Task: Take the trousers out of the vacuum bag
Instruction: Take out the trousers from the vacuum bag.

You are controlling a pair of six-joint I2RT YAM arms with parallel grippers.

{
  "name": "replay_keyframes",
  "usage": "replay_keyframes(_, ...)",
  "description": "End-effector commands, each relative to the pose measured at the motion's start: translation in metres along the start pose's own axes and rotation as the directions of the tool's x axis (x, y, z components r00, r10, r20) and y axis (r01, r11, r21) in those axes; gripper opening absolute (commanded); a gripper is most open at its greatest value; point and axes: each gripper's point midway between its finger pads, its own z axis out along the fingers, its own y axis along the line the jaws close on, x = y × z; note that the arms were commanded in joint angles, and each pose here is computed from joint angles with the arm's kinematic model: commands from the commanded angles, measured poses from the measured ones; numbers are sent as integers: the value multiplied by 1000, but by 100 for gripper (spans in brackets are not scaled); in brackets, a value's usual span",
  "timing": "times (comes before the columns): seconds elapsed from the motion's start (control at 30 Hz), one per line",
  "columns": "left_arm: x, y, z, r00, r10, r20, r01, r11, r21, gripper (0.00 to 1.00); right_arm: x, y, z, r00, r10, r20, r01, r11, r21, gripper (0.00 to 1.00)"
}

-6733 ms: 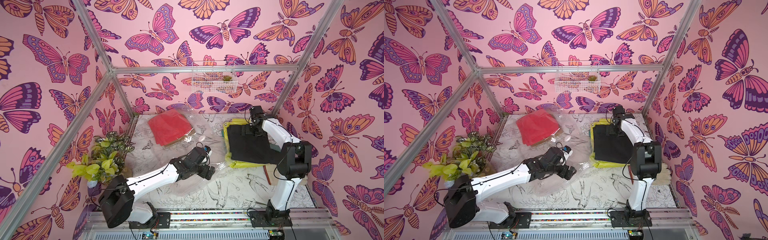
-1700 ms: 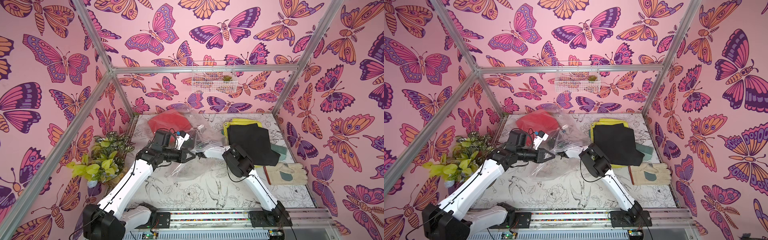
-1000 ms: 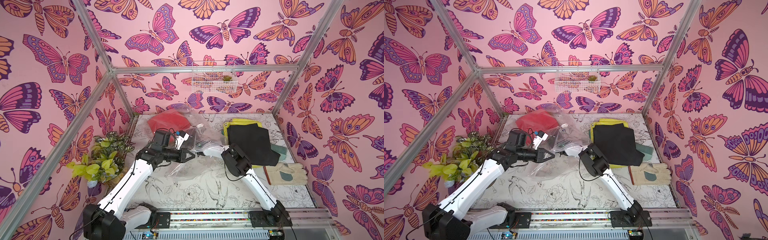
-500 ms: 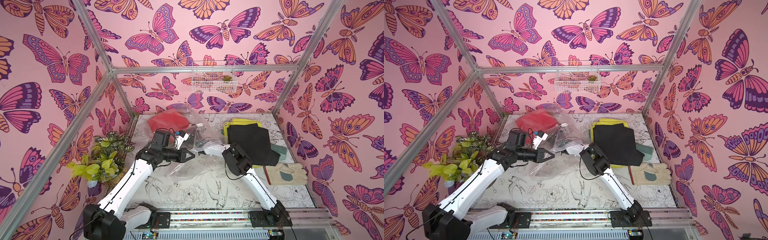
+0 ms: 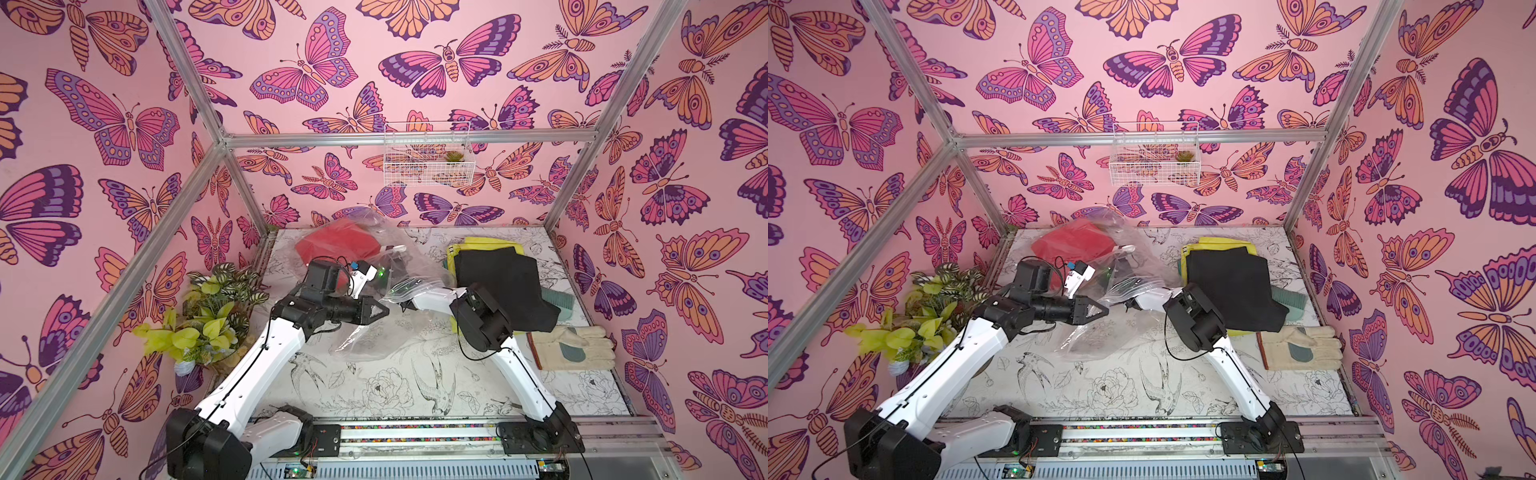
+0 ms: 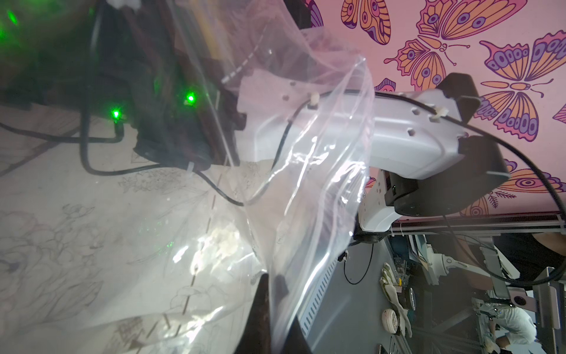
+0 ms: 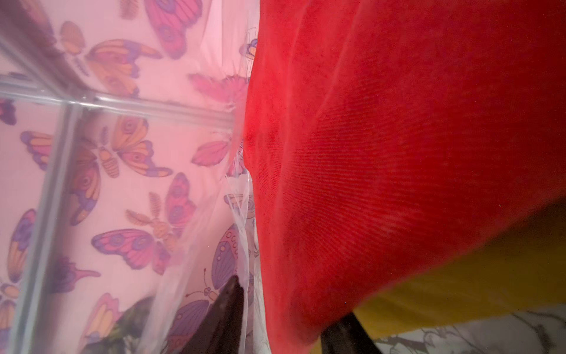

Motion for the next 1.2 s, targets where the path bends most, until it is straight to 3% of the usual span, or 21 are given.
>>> replay_keyframes(0.0, 7, 4, -2, 1000, -19, -13, 19, 1000, -6, 0, -24, 40, -4, 999, -5, 41, 7, 998, -60, 43)
replay_keyframes(0.37, 8, 3, -1, 1000, -24, -17, 24, 1000, 4, 0, -25, 23, 23, 1000, -6, 29, 6, 1000, -17, 36)
replay_keyframes(0.77, 6, 3, -1, 1000, -23, -11, 23, 1000, 3, 0, -24, -26, 17, 996, 67, 65, -76, 988, 138, 47)
replay_keyframes(1.0, 6, 4, 0, 999, -31, -11, 31, 1000, 0, 0, -28, -25, 22, 996, 68, 65, -76, 989, 124, 47)
replay_keyframes(1.17, 6, 6, 1, 999, -35, -14, 35, 999, -1, 0, -34, -17, 28, 995, 70, 69, -75, 994, 83, 40)
